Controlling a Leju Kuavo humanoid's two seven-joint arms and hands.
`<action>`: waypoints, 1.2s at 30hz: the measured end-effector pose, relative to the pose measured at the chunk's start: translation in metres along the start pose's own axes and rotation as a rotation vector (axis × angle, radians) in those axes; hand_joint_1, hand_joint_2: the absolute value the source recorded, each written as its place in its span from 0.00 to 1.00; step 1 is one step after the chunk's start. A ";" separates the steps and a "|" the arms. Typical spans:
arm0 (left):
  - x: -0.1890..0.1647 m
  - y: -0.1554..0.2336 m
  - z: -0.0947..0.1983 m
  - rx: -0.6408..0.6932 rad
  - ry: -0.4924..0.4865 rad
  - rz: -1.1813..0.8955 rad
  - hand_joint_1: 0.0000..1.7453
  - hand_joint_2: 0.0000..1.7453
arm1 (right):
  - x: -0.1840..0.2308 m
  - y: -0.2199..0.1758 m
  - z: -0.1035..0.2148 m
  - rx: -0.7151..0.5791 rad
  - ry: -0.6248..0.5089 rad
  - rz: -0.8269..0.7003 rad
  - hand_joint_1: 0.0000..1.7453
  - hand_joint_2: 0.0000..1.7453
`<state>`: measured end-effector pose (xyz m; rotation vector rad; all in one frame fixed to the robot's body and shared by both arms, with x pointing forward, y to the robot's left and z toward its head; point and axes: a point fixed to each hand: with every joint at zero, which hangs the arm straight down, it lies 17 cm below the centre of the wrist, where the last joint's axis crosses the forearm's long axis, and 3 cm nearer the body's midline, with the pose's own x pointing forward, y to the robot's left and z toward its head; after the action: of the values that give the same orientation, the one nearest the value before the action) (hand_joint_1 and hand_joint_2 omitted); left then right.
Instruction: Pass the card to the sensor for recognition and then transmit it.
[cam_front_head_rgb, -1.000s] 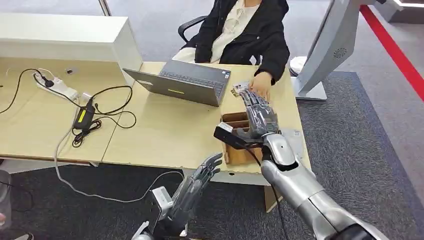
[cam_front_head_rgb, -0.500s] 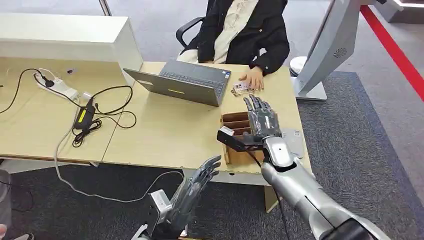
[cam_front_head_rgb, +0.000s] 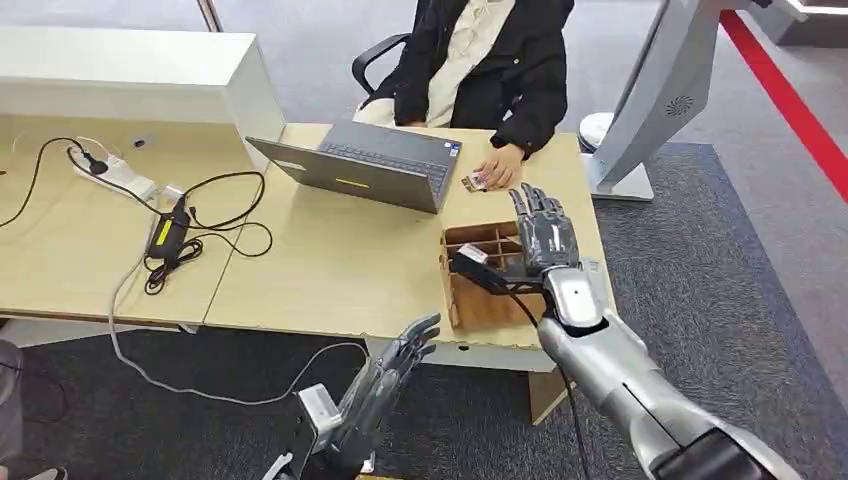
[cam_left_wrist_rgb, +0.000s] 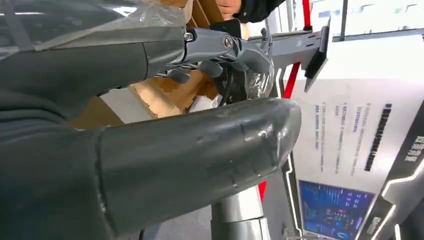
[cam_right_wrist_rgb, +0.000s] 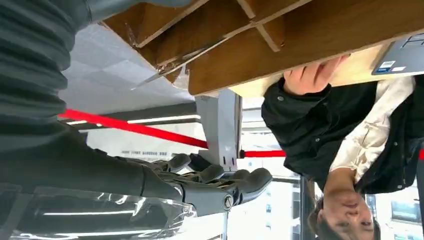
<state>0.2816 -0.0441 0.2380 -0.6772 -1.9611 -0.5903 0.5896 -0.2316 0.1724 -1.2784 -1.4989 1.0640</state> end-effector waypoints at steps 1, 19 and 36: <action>0.001 0.000 0.000 0.000 -0.001 0.000 0.00 0.00 | -0.001 -0.001 0.000 -0.001 0.001 0.002 0.00 1.00; -0.001 -0.004 0.006 -0.024 0.005 0.003 0.00 0.00 | -0.050 -0.009 -0.003 -0.013 0.083 0.040 0.00 1.00; -0.002 -0.003 0.008 -0.019 0.011 0.003 0.00 0.00 | -0.056 -0.008 -0.002 -0.007 0.077 0.040 0.00 1.00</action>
<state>0.2753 -0.0415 0.2318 -0.6873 -1.9461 -0.6106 0.5944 -0.2878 0.1753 -1.3438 -1.4262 1.0244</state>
